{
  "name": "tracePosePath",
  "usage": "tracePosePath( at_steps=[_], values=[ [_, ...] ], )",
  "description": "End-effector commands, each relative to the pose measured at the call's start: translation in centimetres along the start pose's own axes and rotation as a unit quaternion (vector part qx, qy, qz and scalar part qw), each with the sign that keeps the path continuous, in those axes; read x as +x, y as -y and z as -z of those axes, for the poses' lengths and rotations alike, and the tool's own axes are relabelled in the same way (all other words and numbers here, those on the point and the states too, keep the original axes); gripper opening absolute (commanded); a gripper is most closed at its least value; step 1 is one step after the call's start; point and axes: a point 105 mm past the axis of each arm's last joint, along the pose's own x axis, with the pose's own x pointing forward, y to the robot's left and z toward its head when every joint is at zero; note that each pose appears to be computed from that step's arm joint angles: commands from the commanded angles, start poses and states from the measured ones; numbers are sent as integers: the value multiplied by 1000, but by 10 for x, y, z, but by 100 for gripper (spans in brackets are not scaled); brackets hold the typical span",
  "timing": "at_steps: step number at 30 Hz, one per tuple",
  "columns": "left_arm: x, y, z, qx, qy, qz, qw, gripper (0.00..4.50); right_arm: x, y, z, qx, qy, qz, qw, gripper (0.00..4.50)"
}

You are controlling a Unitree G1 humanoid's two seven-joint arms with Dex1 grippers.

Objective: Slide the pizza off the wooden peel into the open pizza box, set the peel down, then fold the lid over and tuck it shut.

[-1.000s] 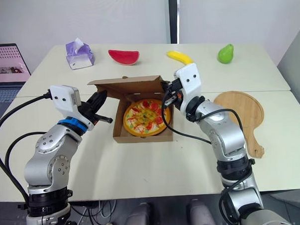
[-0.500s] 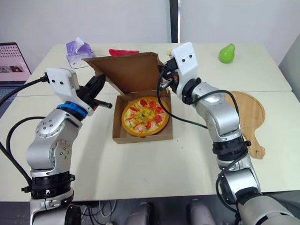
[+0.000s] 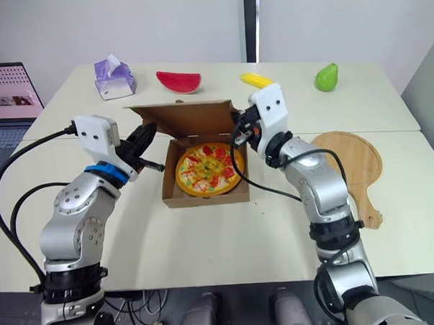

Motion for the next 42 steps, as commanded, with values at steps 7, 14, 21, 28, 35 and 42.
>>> tracePosePath(
  at_steps=[7, 14, 21, 28, 35, 42],
  values=[
    [-18, 6, -6, 9, 23, -28, 999, 0, -18, -29, 4, 22, -3, -50, 999, 2],
    [-29, -2, -2, 50, 29, -84, 995, 0, -10, -33, 2, 52, 16, -41, 998, 2],
    [-32, -15, -11, 78, 32, -117, 990, 0, -7, -26, -1, 42, 21, -32, 998, 2],
    [-39, -21, -11, 105, 16, -134, 985, 0, -1, -20, -9, 33, 24, -24, 999, 2],
    [-42, -19, 1, 80, -1, -127, 989, 0, 3, -26, -6, 52, -1, -34, 998, 2],
    [-41, -20, 3, 76, -5, -120, 990, 0, -2, -26, 2, 76, -25, -17, 997, 2]
  ],
)
